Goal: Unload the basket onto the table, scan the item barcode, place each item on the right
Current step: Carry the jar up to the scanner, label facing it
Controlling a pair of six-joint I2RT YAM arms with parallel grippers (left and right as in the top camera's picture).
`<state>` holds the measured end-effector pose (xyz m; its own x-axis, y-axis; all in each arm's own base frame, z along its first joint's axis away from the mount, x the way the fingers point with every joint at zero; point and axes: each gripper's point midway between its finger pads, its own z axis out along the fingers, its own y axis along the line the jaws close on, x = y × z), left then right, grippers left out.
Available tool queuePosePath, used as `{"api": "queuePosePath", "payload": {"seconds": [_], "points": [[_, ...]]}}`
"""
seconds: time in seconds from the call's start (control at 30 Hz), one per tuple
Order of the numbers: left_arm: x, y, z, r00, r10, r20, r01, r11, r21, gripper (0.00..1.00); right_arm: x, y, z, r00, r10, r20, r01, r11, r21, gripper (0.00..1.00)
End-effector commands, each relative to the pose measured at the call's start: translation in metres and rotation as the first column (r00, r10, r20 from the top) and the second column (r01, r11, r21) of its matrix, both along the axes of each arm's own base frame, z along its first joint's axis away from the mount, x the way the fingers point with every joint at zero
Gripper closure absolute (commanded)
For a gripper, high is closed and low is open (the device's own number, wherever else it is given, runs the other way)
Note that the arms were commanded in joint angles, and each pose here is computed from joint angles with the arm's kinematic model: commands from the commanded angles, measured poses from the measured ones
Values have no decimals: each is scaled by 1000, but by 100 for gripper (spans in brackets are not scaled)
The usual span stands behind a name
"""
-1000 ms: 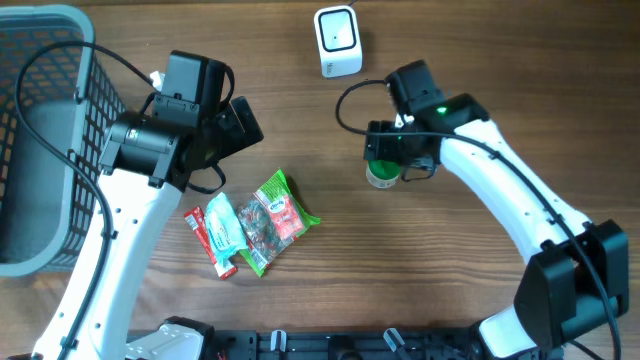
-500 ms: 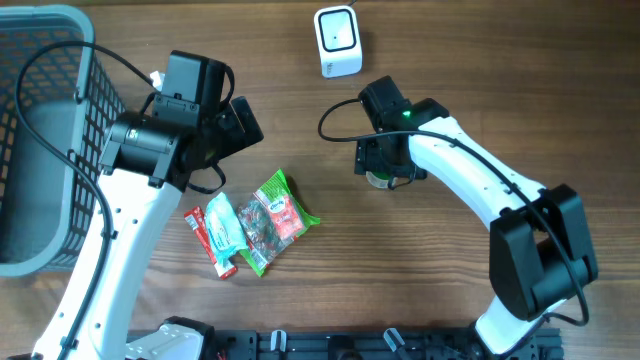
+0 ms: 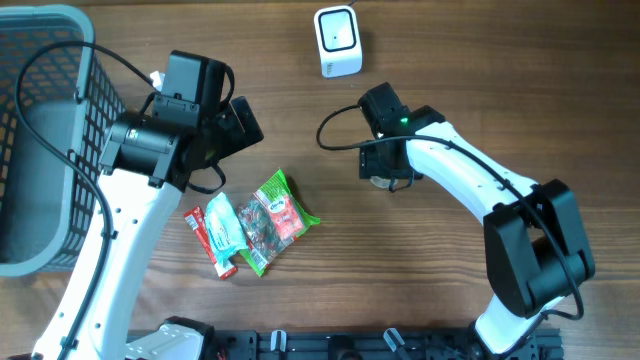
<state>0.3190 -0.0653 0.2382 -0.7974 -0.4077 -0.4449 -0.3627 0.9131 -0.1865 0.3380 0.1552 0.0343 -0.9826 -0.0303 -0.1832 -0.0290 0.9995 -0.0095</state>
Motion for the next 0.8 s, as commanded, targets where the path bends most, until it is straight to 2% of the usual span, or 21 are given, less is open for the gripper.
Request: {"api": "queuePosePath", "payload": {"seconds": [0.0, 0.13, 0.43, 0.77], "points": [[1, 1, 2, 1000, 16, 6, -16, 1000, -3, 0, -2, -4, -8, 986, 165, -23, -166, 985, -56, 28], [1, 1, 2, 1000, 17, 6, -16, 1000, -3, 0, -2, -4, -8, 992, 126, -21, -127, 991, -48, 23], [1, 1, 2, 1000, 17, 6, -16, 1000, -3, 0, 4, -1, -9, 994, 112, 5, -112, 993, -38, 24], [1, 1, 2, 1000, 17, 6, -16, 1000, -3, 0, 3, -1, -29, 993, 111, -31, -113, 992, -51, 25]]}}
